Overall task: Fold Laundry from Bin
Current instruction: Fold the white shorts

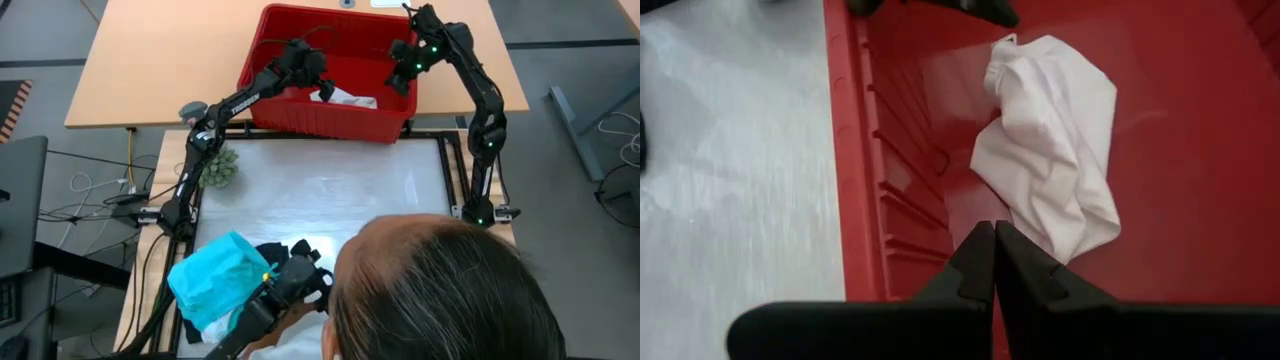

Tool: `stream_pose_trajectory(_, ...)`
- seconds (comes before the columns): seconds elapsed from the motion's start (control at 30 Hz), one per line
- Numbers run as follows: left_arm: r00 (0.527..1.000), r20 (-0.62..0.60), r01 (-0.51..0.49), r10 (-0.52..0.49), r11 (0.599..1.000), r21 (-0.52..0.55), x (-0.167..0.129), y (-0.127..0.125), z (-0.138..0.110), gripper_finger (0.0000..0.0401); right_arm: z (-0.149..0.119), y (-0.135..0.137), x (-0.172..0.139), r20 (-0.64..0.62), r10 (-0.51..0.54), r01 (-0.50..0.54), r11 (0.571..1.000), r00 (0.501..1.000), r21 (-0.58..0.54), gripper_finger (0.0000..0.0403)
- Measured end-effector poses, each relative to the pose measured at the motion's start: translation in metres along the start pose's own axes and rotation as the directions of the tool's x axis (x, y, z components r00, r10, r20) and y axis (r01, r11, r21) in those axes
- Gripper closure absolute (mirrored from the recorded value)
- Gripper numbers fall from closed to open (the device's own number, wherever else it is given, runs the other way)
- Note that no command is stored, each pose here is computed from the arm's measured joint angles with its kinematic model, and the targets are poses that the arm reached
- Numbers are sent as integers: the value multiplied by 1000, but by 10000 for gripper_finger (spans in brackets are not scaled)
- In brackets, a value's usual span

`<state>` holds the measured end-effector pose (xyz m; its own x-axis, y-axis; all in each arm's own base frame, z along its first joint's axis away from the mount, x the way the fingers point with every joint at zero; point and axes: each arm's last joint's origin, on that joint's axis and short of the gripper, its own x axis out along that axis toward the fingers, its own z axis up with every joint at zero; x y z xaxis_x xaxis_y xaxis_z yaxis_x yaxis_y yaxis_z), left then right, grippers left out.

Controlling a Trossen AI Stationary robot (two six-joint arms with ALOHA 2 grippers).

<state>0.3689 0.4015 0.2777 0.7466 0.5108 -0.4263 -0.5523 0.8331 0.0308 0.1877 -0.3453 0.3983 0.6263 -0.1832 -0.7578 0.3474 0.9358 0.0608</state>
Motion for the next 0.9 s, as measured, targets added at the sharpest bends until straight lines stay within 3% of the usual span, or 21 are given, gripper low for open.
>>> stream_pose_trajectory(0.17,986,-127,81,-110,974,-210,5,-5,-18,120,0,1,0,-1,2,-2,1000,1000,-1,365)
stream_pose_trajectory(0.33,967,-175,142,-187,960,-241,9,-22,-23,120,0,1,0,0,2,-2,1000,1000,-9,365)
stream_pose_trajectory(0.4,973,-161,128,-165,968,-218,10,-28,-21,120,0,1,0,-1,2,-2,1000,1000,-10,365)
stream_pose_trajectory(0.67,979,-185,-91,82,995,-41,23,-39,-27,120,-2,3,0,-20,17,-17,1000,1000,8,365)
stream_pose_trajectory(0.8,971,-231,-113,62,969,-219,29,-40,-38,120,-1,4,1,-19,23,-23,1000,1000,3,365)
stream_pose_trajectory(0.9,960,-274,-134,63,959,-251,35,-39,-49,120,-1,4,1,-16,29,-29,1000,999,2,365)
